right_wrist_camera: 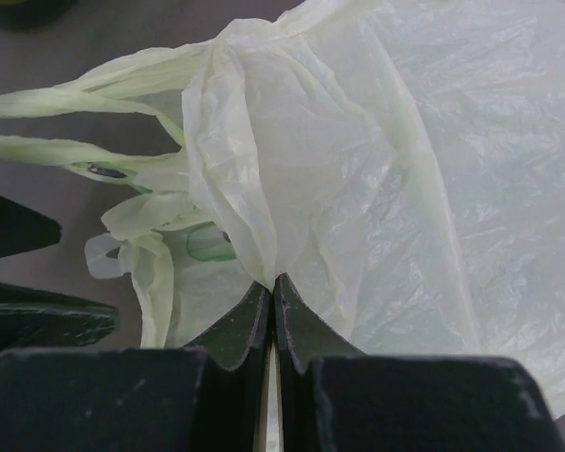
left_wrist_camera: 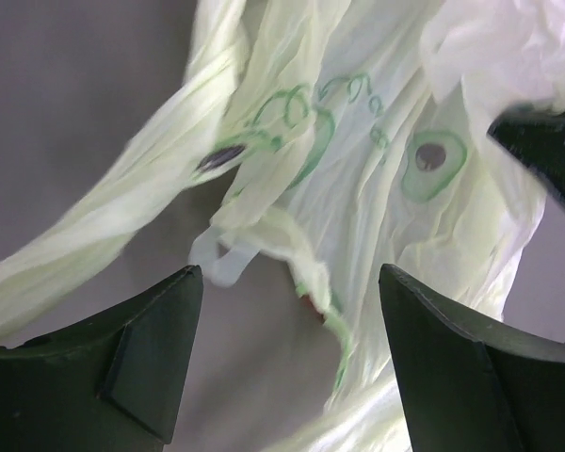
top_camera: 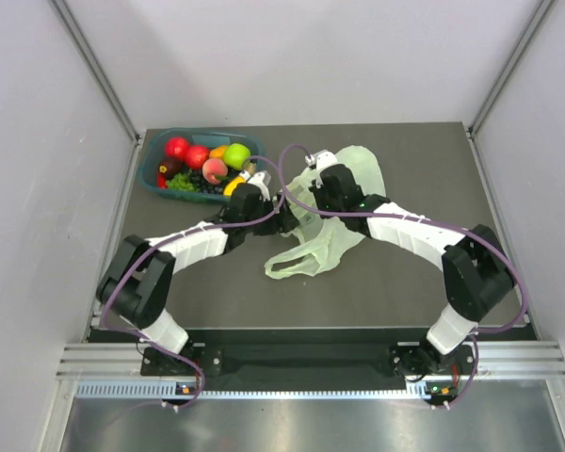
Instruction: Place the fake fruits into the plastic bag and tie a complex knot
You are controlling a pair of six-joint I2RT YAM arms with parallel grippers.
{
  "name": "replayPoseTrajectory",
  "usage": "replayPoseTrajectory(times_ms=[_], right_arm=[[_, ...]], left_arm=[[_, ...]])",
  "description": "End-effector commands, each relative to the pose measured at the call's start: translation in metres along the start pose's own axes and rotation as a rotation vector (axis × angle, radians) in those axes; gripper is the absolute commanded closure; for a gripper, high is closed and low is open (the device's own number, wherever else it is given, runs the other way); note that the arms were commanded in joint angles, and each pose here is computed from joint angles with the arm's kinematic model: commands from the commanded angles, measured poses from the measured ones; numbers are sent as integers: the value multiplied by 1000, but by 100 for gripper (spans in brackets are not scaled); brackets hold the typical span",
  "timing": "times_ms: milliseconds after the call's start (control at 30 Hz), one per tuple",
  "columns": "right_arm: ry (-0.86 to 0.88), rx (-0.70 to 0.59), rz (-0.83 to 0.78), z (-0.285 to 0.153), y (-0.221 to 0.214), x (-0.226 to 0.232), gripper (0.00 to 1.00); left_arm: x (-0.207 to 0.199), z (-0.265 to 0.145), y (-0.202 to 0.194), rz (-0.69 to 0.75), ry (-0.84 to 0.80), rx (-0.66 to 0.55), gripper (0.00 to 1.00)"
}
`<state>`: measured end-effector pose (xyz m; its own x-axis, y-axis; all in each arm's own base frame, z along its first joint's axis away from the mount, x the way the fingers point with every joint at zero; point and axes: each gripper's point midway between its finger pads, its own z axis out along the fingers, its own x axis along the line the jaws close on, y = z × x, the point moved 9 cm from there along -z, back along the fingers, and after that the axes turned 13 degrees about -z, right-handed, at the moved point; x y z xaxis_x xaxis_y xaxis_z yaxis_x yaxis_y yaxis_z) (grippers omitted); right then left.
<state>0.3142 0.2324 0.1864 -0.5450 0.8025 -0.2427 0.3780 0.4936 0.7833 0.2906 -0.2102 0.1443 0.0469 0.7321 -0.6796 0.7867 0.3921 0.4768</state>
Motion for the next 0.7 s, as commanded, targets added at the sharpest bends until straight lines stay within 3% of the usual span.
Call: replayPoseTrajectory(times_ms=[0, 200, 500, 667], right_arm=[[-2, -70, 50, -17, 21, 1, 100], [0, -99, 78, -34, 23, -2, 100], [-23, -136, 117, -58, 27, -12, 100], [-4, -150, 118, -61, 28, -12, 100]], left_arm=[[-29, 17, 16, 20, -71, -86, 20], [-22, 52, 16, 28, 53, -100, 30], [-21, 62, 20, 50, 132, -45, 23], [-27, 69, 20, 63, 64, -24, 22]])
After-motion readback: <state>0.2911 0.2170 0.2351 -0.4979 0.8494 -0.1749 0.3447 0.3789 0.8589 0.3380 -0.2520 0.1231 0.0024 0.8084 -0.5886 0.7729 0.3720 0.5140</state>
